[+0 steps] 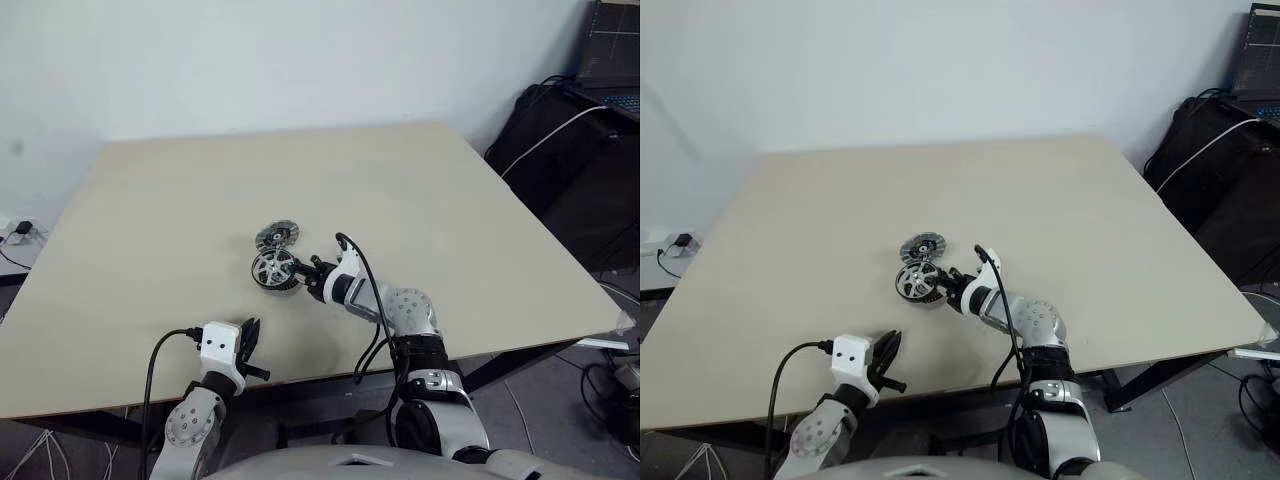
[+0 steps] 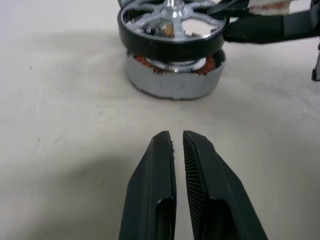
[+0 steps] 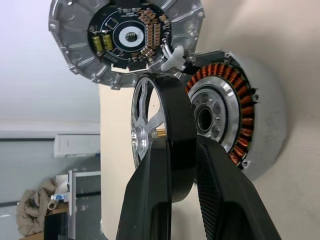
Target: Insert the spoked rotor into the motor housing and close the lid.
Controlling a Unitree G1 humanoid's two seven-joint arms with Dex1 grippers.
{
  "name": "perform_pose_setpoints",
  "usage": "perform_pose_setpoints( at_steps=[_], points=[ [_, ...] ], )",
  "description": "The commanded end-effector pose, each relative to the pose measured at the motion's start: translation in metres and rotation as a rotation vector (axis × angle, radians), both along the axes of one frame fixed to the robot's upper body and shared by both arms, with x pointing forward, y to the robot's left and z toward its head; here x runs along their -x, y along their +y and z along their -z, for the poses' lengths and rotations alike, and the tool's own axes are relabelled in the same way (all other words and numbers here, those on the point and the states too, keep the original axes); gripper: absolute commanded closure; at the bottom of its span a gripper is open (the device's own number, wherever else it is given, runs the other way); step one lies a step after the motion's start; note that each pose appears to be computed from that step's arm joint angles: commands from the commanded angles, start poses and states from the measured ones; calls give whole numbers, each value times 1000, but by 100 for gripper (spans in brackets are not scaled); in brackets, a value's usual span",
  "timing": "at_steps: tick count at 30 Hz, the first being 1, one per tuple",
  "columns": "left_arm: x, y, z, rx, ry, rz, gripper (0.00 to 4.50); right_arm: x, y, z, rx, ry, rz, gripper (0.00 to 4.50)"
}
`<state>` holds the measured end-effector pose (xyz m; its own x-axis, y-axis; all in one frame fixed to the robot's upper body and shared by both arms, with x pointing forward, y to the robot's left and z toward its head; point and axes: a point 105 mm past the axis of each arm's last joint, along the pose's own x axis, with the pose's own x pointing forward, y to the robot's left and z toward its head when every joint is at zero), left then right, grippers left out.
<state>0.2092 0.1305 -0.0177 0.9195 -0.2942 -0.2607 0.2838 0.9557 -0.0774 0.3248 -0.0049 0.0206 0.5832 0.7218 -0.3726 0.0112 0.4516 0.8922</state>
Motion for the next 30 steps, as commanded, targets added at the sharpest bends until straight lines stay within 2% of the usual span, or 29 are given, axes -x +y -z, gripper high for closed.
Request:
perform_pose_setpoints(
  at_steps=[1,30],
  points=[
    [-4,-3,-9,4,-49,18,408,-7,14,-19,-53,-55,-11,412],
    [-4,-8,-10,19,-41,25,408,-21,7,-15,-2,-75,20,412]
  ],
)
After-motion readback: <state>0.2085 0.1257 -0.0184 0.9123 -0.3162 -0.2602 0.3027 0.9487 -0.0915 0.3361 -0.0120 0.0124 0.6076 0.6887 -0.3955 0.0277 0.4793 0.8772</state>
